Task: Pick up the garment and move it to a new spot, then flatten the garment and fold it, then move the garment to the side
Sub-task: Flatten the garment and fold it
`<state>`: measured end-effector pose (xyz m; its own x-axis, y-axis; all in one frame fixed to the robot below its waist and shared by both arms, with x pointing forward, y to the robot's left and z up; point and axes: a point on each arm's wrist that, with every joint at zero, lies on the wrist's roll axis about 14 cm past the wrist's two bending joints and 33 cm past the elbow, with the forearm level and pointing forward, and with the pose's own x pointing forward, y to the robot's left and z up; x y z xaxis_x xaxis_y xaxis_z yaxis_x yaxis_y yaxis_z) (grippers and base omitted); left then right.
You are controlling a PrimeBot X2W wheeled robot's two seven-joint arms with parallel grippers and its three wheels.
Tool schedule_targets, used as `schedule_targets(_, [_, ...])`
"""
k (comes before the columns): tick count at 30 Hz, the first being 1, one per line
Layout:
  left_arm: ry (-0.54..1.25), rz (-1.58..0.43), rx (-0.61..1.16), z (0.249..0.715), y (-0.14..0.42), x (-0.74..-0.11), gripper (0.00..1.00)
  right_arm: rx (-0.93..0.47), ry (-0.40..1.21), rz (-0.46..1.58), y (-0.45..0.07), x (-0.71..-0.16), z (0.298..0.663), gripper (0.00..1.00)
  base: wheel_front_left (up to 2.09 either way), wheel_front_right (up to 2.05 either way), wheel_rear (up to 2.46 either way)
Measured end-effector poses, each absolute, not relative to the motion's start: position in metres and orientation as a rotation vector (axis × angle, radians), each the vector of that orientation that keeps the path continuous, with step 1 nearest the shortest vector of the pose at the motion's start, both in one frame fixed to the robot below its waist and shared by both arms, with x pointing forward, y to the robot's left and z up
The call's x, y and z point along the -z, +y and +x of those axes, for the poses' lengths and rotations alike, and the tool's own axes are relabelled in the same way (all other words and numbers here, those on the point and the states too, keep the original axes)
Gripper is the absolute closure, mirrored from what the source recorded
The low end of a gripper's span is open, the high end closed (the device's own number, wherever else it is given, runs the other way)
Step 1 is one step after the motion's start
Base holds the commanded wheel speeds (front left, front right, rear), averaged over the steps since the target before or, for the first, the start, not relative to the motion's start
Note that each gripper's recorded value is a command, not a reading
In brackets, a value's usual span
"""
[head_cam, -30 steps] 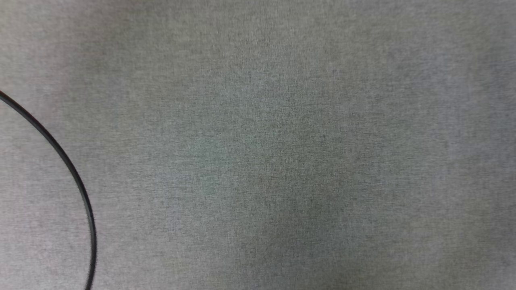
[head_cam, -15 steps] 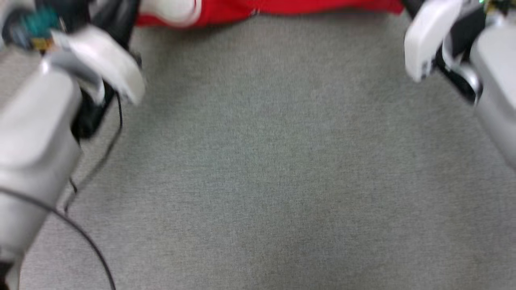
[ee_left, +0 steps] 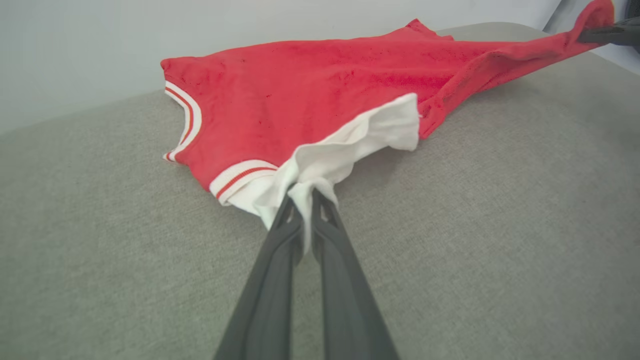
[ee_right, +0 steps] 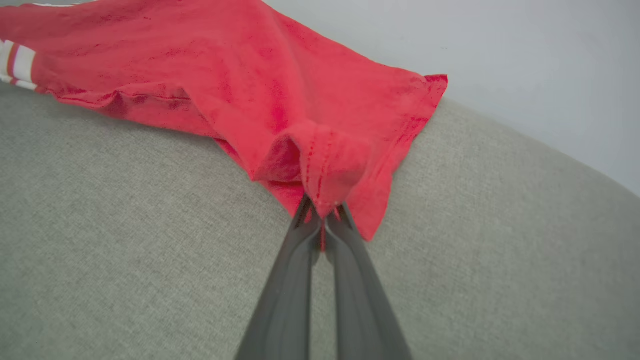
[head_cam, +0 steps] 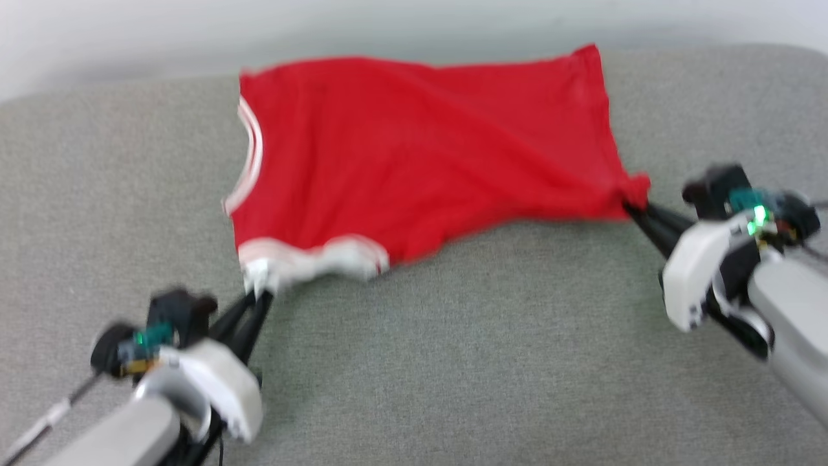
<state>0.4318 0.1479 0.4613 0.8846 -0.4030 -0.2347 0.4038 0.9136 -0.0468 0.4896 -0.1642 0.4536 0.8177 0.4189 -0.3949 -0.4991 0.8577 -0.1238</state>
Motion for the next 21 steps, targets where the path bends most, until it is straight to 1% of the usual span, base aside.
schedule_targets(7, [0.378,-0.017,0.388,0.361,0.161,-0.436,1.0,-0.467,0.431,-0.146,-0.186,-0.433,0.427,1.0,0.0,0.0,0.0])
schedule_targets(15, [0.465,-0.086,0.349,0.306,0.161,-0.423,1.0,-0.444,0.506,-0.1,-0.208,-0.412,0.362,1.0,0.0,0.0,0.0])
schedule_targets(18, [0.494,-0.105,0.336,0.291,0.159,-0.418,1.0,-0.446,0.533,-0.089,-0.21,-0.406,0.344,1.0,0.0,0.0,0.0])
schedule_targets(21, [0.542,-0.128,0.332,0.271,0.156,-0.411,1.0,-0.429,0.542,-0.07,-0.216,-0.406,0.335,1.0,0.0,0.0,0.0])
